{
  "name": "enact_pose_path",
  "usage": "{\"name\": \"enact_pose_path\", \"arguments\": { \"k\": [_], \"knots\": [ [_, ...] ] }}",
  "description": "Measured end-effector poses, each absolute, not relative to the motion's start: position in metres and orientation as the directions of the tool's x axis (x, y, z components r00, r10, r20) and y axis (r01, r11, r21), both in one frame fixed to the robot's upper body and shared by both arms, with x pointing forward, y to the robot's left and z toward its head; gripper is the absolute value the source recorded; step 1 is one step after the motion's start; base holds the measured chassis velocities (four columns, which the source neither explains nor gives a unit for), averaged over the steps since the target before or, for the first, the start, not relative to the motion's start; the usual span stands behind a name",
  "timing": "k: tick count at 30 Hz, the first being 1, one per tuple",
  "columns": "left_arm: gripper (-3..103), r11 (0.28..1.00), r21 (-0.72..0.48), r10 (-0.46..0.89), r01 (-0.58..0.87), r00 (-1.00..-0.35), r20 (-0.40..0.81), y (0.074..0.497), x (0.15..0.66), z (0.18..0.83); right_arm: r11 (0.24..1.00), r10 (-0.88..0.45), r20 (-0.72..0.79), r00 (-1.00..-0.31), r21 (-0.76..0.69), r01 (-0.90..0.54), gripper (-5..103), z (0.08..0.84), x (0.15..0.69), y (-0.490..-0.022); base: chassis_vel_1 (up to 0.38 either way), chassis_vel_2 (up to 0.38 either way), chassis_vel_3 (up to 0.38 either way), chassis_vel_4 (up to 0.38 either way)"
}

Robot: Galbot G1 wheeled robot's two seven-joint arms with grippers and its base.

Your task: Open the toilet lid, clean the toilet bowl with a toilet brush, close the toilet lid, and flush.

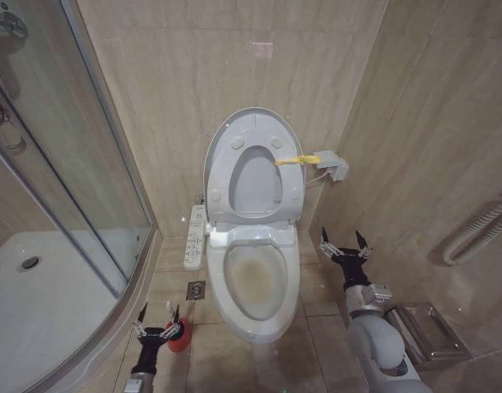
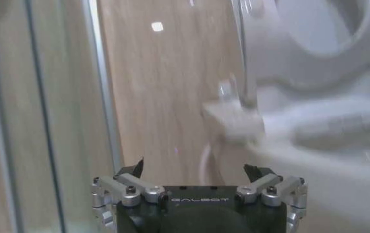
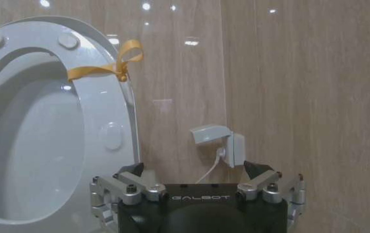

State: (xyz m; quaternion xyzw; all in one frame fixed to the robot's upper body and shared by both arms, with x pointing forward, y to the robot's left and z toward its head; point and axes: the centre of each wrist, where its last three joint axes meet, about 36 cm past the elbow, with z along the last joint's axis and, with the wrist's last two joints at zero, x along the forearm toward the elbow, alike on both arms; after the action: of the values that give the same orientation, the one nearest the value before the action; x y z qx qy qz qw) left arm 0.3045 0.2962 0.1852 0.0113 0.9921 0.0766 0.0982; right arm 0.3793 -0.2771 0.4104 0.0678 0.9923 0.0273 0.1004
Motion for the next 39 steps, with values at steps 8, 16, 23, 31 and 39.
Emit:
{"name": "enact_pose_path", "arguments": {
  "k": [8, 16, 23, 31, 39],
  "knots": [
    [100, 0.990, 0.139, 0.005, -0.037, -0.957, -0.290, 0.298, 0.286, 0.282, 0.989, 0.140, -0.196, -0.971, 0.068, 0.129, 100, 0.410, 0.379, -0.277, 0.000, 0.000, 0.000, 0.000],
    [100, 0.994, 0.082, -0.049, -0.073, -0.963, -0.265, 0.298, 0.263, 0.395, 0.989, 0.140, -0.196, -0.971, 0.068, 0.129, 100, 0.410, 0.379, -0.277, 0.000, 0.000, 0.000, 0.000],
    [100, 0.997, 0.003, -0.069, -0.072, -0.971, -0.230, 0.296, 0.269, 0.416, 0.989, 0.140, -0.196, -0.971, 0.068, 0.129, 100, 0.410, 0.379, -0.277, 0.000, 0.000, 0.000, 0.000],
    [100, 0.997, 0.024, -0.068, -0.076, -0.969, -0.238, 0.302, 0.292, 0.405, 0.989, 0.140, -0.196, -0.971, 0.068, 0.129, 100, 0.410, 0.379, -0.277, 0.000, 0.000, 0.000, 0.000],
    [100, 0.996, 0.045, -0.058, -0.072, -0.965, -0.255, 0.306, 0.313, 0.398, 0.989, 0.140, -0.196, -0.971, 0.068, 0.129, 100, 0.410, 0.379, -0.277, 0.000, 0.000, 0.000, 0.000]
  ]
}}
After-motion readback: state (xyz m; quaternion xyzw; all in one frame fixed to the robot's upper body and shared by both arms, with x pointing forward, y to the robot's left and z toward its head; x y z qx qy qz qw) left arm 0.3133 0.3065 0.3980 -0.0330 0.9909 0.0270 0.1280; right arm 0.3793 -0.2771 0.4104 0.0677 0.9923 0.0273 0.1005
